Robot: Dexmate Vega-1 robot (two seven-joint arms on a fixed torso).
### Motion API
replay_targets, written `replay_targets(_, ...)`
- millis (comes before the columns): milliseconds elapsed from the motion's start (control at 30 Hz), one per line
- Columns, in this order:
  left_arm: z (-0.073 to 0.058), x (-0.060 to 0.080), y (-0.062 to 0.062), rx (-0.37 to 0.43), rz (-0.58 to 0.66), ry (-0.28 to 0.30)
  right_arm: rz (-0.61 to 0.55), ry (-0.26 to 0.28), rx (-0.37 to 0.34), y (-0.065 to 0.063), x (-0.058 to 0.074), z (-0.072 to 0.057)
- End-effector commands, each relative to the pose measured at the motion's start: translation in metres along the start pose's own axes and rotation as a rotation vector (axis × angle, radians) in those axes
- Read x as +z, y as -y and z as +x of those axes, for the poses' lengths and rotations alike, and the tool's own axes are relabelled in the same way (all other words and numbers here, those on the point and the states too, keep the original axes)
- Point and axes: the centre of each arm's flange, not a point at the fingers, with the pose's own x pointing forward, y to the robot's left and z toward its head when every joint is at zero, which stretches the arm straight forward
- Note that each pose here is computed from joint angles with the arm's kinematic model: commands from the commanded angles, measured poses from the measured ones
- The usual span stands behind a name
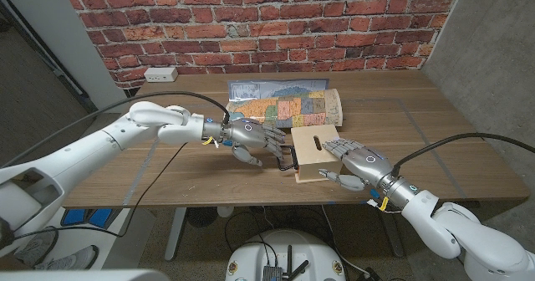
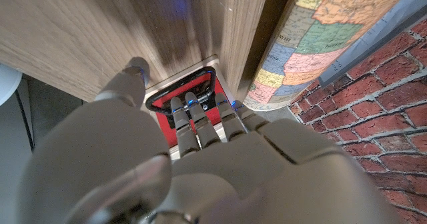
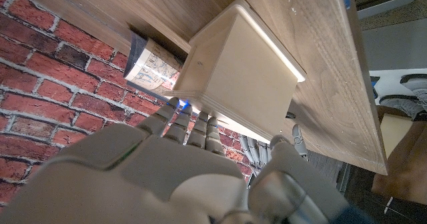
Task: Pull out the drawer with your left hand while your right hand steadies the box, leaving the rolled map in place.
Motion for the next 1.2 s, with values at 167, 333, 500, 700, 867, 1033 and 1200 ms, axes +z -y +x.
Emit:
replay_targets(167, 0.005, 0.013, 0.008, 0.022, -0.009, -0.073, 0.012, 0.001, -0.001, -0.003, 0.000, 0.000)
replay_targets(333, 0.007, 0.015, 0.012, 0.044, 0.005, -0.081, 0.016, -0.001, -0.002, -0.003, 0.000, 0.000)
replay_targets(500, 0.010, 0.016, 0.016, 0.063, 0.014, -0.100, 0.018, 0.000, -0.002, -0.003, 0.001, 0.001)
replay_targets(700, 0.014, 0.017, 0.020, 0.094, 0.020, -0.106, 0.022, -0.001, -0.004, -0.003, 0.000, 0.000)
replay_targets(867, 0.017, 0.017, 0.021, 0.103, 0.022, -0.102, 0.021, -0.006, -0.010, -0.003, -0.002, 0.000)
replay_targets(1033, 0.020, 0.019, 0.023, 0.118, 0.028, -0.098, 0.024, -0.006, -0.010, -0.003, -0.001, -0.001)
replay_targets(1200, 0.021, 0.020, 0.024, 0.130, 0.027, -0.102, 0.025, -0.007, -0.014, -0.004, -0.001, -0.002)
